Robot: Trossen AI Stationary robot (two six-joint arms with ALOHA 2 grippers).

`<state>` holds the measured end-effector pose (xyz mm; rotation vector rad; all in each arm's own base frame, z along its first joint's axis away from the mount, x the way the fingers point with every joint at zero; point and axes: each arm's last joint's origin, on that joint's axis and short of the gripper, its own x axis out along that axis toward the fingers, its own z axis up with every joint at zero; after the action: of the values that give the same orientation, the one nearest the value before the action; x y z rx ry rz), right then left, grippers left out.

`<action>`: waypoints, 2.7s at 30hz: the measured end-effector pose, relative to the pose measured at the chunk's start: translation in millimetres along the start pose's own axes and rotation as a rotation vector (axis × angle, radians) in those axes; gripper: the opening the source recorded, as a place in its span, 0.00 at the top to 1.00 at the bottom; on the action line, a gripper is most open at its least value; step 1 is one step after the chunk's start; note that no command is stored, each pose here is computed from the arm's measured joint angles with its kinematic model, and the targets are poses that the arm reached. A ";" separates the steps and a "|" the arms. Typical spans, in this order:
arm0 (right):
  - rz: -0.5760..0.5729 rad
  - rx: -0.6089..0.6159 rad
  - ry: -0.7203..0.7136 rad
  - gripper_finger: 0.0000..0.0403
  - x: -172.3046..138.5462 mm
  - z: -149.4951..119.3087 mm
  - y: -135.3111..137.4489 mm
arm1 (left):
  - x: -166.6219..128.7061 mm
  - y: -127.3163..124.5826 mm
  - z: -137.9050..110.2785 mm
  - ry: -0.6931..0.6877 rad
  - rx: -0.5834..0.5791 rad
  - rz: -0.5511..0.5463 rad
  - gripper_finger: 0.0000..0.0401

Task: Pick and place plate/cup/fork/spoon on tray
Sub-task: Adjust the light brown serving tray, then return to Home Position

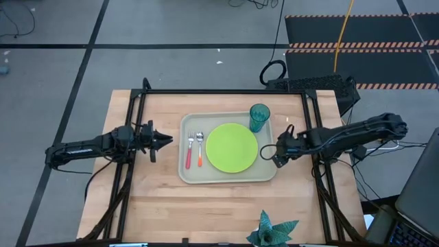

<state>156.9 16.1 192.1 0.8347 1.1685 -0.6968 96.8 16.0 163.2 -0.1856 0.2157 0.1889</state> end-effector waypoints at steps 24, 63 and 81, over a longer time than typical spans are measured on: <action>0.044 0.118 0.039 0.46 35.3 2.6 14.9 | 6.8 1.0 -6.0 0.091 0.019 0.015 0.83; 0.370 -0.086 -0.078 0.46 -11.0 9.4 6.7 | 11.9 -0.2 2.2 0.013 0.062 0.013 0.83; 0.432 -0.546 -0.709 0.46 -34.1 -5.3 -23.4 | 11.0 -3.1 13.7 -0.100 0.006 -0.039 0.83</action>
<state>126.2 9.8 219.6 0.3020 0.4619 -0.2440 110.6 17.6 174.3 -0.1735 0.1131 0.1580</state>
